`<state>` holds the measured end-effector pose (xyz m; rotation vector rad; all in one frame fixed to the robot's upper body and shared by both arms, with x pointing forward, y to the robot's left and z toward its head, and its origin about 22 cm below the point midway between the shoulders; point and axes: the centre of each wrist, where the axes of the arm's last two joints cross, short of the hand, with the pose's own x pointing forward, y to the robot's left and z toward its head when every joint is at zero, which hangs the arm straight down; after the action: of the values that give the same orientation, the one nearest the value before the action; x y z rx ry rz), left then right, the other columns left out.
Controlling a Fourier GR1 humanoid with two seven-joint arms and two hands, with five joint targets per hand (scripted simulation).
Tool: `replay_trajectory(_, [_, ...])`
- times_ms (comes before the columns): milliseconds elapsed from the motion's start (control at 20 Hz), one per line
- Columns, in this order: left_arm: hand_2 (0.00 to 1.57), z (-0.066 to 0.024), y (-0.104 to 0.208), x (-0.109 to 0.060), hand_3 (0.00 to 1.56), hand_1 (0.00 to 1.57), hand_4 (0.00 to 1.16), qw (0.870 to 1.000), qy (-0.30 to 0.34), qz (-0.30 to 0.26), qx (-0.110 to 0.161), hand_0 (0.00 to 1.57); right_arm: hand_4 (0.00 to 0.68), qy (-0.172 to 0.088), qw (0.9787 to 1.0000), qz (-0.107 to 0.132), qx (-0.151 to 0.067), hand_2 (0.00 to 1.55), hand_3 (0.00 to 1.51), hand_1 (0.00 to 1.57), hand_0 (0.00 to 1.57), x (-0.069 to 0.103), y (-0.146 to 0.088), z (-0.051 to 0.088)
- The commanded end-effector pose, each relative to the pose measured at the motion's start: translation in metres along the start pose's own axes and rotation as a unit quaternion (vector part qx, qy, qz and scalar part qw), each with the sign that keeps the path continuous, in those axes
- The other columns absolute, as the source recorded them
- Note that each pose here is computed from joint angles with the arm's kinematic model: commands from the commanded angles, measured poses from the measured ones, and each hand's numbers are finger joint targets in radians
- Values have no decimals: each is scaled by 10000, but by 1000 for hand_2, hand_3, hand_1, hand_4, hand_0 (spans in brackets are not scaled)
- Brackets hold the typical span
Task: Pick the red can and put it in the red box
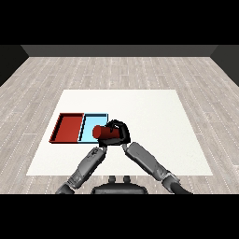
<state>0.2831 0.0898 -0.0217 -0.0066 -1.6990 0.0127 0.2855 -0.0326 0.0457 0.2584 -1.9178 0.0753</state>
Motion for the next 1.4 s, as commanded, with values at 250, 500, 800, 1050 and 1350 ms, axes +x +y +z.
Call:
replay_trajectory(250, [1527,-175,-88,275,1436,1571,1080,9992,-319,30,258,1571,123,72,9985,-532,-64,1316,1254,1324,1324,-33,39,-1])
replay_trajectory(500, [1529,-89,-63,167,1455,1571,1118,9988,-388,-57,281,1571,0,102,9997,130,161,0,0,0,0,20,-32,51])
replay_trajectory(800, [1555,6,-104,221,1481,1571,1131,9982,-543,-159,197,1571,0,133,9996,100,211,0,0,0,0,69,-101,224])
replay_trajectory(1050, [1571,125,-29,51,1509,1571,1145,9995,-124,-13,292,1571,0,-121,9998,54,-149,0,0,0,0,-34,-201,55])
replay_trajectory(1350, [1571,52,63,14,1486,1571,1129,9985,-170,-306,411,1571,0,-594,9970,16,-500,0,0,0,0,473,-732,-59])
